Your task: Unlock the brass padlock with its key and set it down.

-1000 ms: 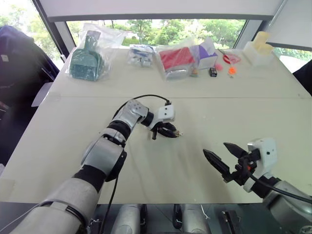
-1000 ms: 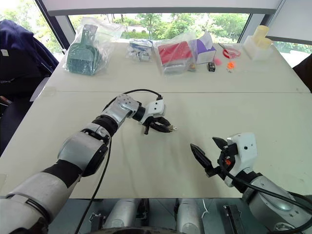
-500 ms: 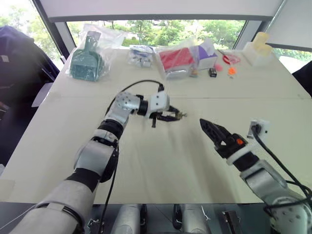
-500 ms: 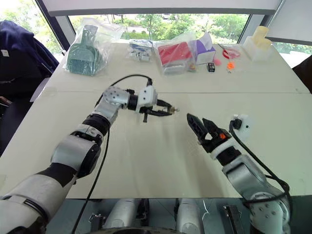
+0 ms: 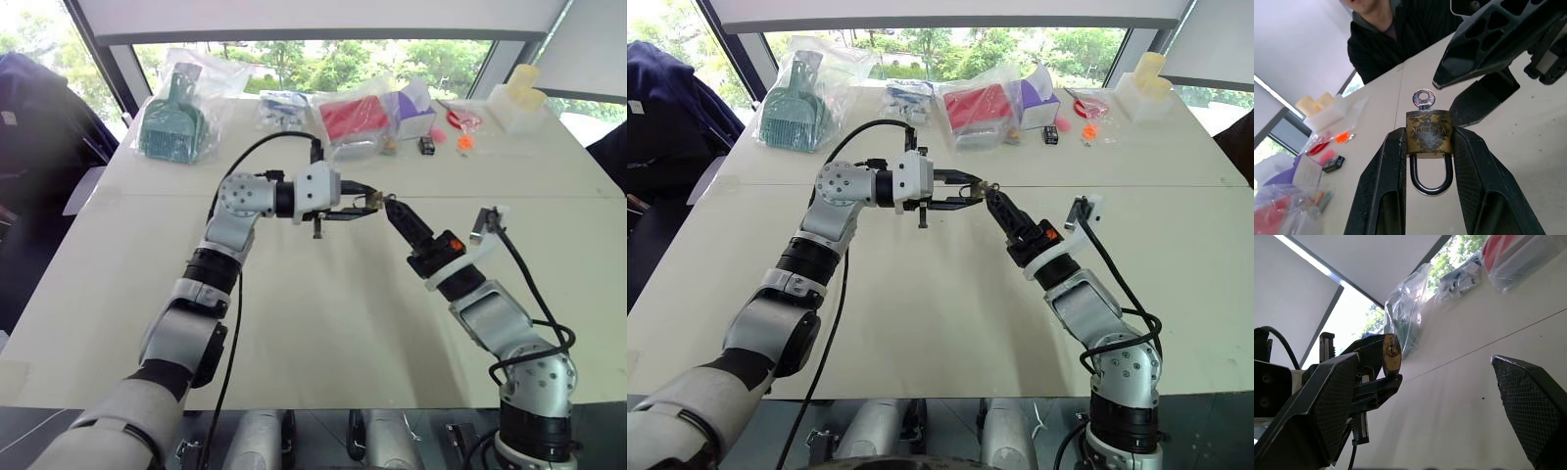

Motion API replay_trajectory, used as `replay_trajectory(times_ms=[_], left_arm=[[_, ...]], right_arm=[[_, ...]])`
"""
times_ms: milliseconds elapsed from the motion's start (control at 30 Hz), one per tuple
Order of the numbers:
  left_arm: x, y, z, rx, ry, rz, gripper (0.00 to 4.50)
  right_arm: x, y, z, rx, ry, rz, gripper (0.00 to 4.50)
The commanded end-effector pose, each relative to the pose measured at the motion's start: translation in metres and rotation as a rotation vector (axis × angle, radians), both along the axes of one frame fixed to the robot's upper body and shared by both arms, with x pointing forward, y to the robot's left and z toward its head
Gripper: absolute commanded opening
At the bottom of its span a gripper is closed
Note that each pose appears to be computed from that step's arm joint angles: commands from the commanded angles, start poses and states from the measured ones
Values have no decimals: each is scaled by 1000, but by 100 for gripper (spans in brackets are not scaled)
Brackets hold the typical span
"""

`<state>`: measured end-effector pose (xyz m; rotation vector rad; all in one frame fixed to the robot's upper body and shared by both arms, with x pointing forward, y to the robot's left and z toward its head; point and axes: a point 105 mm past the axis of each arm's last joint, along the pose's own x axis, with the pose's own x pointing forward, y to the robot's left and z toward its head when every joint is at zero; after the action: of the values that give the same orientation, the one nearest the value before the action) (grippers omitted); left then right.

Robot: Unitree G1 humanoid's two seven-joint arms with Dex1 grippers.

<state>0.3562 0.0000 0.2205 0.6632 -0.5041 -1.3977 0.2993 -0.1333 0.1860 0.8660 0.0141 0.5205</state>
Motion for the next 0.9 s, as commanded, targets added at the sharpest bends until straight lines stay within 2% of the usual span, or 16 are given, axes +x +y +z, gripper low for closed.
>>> replay_trajectory(times_ms=[33,333,433,567,600,667,900], left_arm=[[-7,-3,11,-33,-33,-24,78],[-9,-3,12,-30,-34,-29,78],[-9,-2,12,-30,-34,-29,78],[-10,-2,13,-36,-38,-30,78],[-11,-2,14,-40,-41,-31,78],[-12,-3,16,-47,-48,-33,78],[-16,-5,20,-48,-156,-21,78]], right_arm=[[-1,3,14,39,-57,20,450],[2,3,21,100,-85,9,450],[1,3,21,107,-85,9,365],[1,7,18,111,-77,26,158],[1,7,18,113,-76,28,95],[3,8,18,118,-72,31,2],[5,12,16,138,-58,40,2]])
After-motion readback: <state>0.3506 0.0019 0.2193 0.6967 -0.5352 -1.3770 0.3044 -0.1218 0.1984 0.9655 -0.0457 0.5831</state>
